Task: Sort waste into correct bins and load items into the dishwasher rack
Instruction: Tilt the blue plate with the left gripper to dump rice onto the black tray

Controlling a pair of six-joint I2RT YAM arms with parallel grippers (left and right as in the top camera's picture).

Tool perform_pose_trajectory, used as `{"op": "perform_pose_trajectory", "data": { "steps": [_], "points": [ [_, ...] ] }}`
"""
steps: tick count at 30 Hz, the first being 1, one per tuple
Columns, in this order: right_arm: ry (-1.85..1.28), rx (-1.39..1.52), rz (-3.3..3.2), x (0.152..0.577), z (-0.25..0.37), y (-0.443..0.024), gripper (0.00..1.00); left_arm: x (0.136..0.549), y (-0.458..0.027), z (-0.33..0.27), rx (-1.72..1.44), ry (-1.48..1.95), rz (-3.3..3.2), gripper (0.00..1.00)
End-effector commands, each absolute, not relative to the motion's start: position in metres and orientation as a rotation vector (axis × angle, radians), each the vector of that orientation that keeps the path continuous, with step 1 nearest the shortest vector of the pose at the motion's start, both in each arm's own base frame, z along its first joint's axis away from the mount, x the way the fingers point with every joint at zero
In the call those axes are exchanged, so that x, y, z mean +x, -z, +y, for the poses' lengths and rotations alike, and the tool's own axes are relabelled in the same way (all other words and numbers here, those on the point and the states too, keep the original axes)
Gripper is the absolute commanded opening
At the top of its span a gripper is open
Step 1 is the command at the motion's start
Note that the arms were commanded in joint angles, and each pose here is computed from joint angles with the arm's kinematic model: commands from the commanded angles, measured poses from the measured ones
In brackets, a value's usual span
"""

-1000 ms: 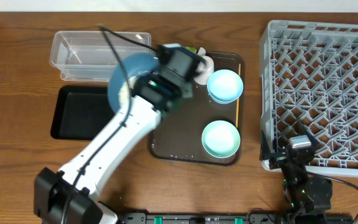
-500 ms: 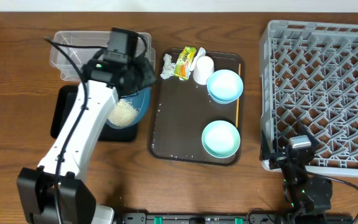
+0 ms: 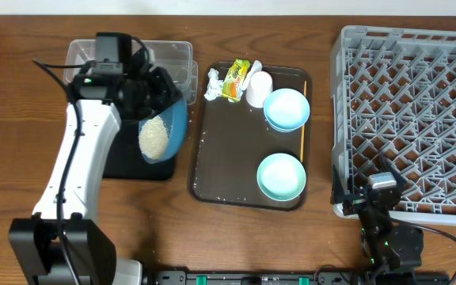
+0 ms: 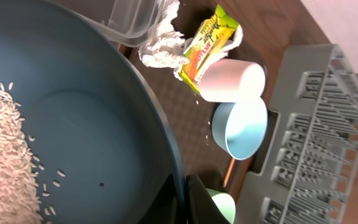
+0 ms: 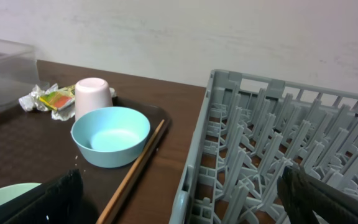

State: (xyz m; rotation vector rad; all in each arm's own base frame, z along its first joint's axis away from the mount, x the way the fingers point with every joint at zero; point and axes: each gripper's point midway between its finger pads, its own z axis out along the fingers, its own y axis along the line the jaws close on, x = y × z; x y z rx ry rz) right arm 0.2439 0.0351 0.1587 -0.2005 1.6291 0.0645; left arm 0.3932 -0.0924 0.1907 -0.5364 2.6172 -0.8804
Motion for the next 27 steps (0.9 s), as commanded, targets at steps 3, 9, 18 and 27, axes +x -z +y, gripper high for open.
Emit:
{"op": "perform_pose_trajectory", "data": {
  "steps": [3, 9, 18, 27],
  "points": [
    [-0.05, -0.201, 1.632, 0.244, 0.033, -0.157, 0.99, 0.383, -0.207, -0.086, -0.471, 1.031, 2.587, 0.06],
    [-0.05, -0.201, 1.632, 0.244, 0.033, -0.157, 0.99, 0.378, -0.228, -0.085, -0.388, 1.274, 2.498, 0.06],
    [-0.05, -0.201, 1.632, 0.244, 0.033, -0.157, 0.99, 0.367, -0.226, -0.055, -0.452, 1.476, 2.38, 0.06],
    [-0.05, -0.201, 1.632, 0.244, 0.033, -0.157, 0.99, 0.357, -0.238, -0.015, -0.438, 1.63, 2.163, 0.06]
  ]
}}
